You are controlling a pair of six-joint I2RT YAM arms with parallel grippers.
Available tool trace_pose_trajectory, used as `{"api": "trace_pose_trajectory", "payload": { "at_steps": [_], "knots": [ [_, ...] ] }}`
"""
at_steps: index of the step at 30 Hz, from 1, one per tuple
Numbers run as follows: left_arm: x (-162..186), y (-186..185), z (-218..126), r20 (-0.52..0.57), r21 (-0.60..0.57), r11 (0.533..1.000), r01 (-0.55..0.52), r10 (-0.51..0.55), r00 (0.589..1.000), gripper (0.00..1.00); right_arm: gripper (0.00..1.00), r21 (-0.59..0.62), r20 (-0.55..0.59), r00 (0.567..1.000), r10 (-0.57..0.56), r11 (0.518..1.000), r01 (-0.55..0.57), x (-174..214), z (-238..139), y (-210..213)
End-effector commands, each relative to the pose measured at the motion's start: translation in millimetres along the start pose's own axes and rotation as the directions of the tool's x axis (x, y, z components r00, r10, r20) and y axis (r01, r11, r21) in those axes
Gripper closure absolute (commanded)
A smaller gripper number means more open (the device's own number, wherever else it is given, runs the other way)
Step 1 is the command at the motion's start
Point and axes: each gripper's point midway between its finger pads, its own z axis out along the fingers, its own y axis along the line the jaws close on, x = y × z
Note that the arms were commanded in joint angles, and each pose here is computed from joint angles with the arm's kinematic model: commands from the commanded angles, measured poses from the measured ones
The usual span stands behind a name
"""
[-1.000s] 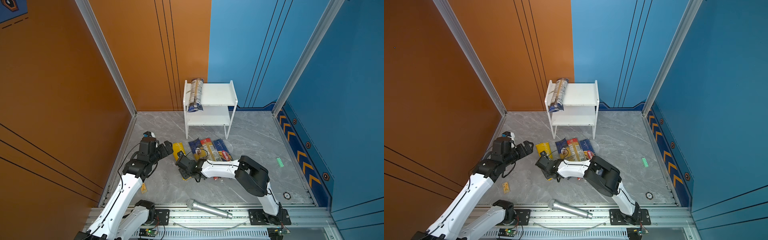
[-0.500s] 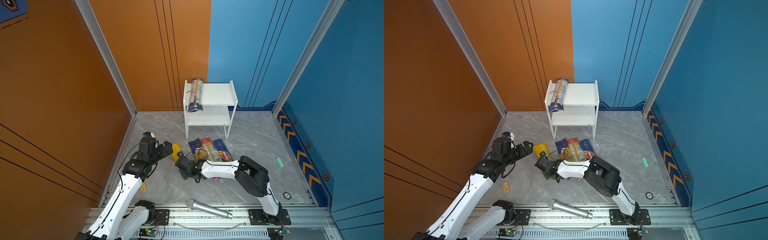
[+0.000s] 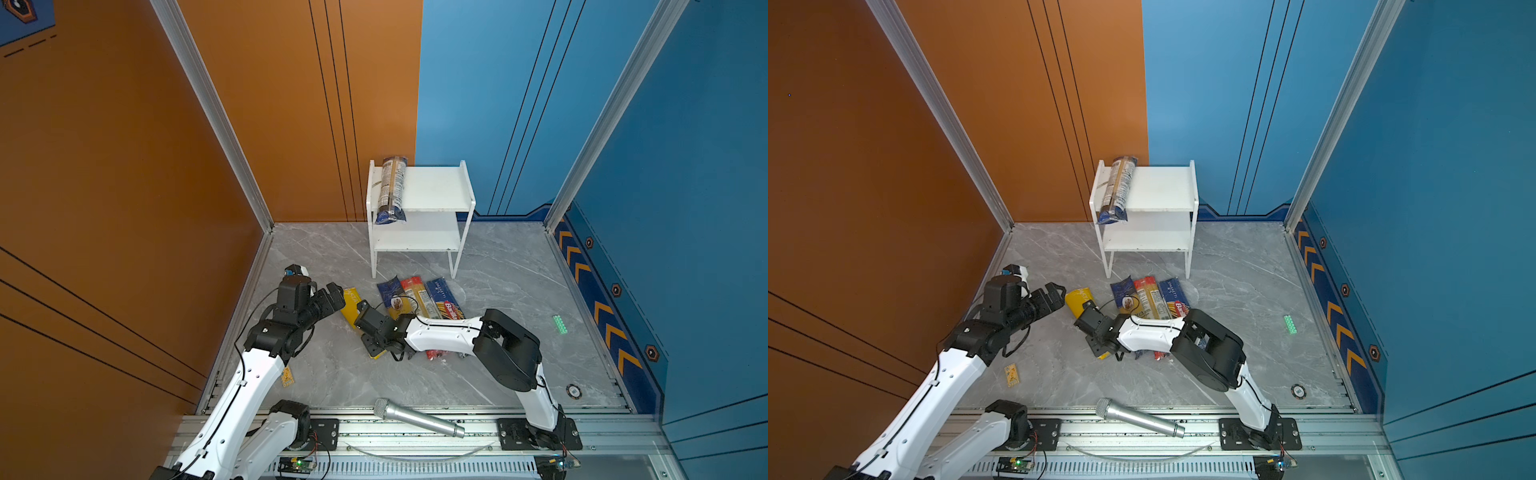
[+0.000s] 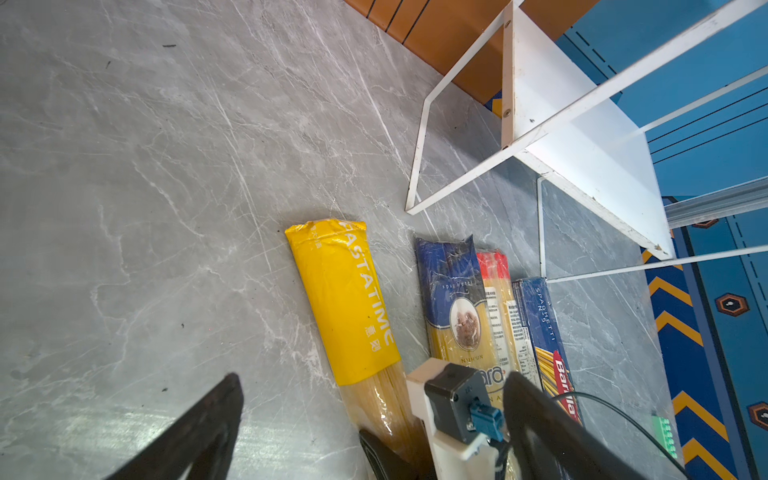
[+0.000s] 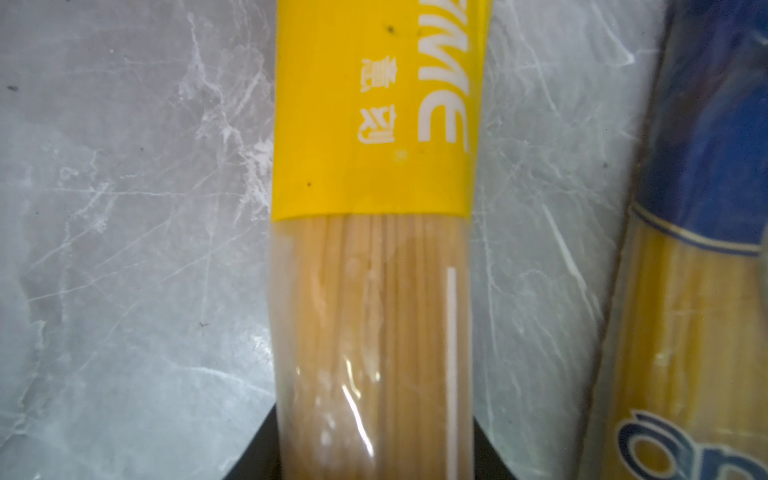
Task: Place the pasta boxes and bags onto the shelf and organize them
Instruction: 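Close the right gripper around the yellow Pastatime bag's lower end, then lift the yellow Pastatime bag upright off the table with the right gripper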
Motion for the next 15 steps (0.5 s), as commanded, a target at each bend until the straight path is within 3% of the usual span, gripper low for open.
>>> {"api": "trace_pose_trajectory", "payload": {
  "at_steps": [1, 15],
  "knots": [
    [4.9, 6.5, 0.0, -0.012, -0.014, 1.0, 0.008, -0.008, 1.0, 0.02, 1.0, 0.003, -0.202, 0.979, -0.003, 1.0, 0.003, 49.9, 0.3, -18.6],
    [5.9, 9.1, -0.2, -0.012, -0.017, 1.0, 0.012, -0.013, 1.0, 0.02, 1.0, -0.13, -0.143, 0.989, 0.04, 0.99, -0.059, 8.9, -39.2, -18.5]
  ]
}}
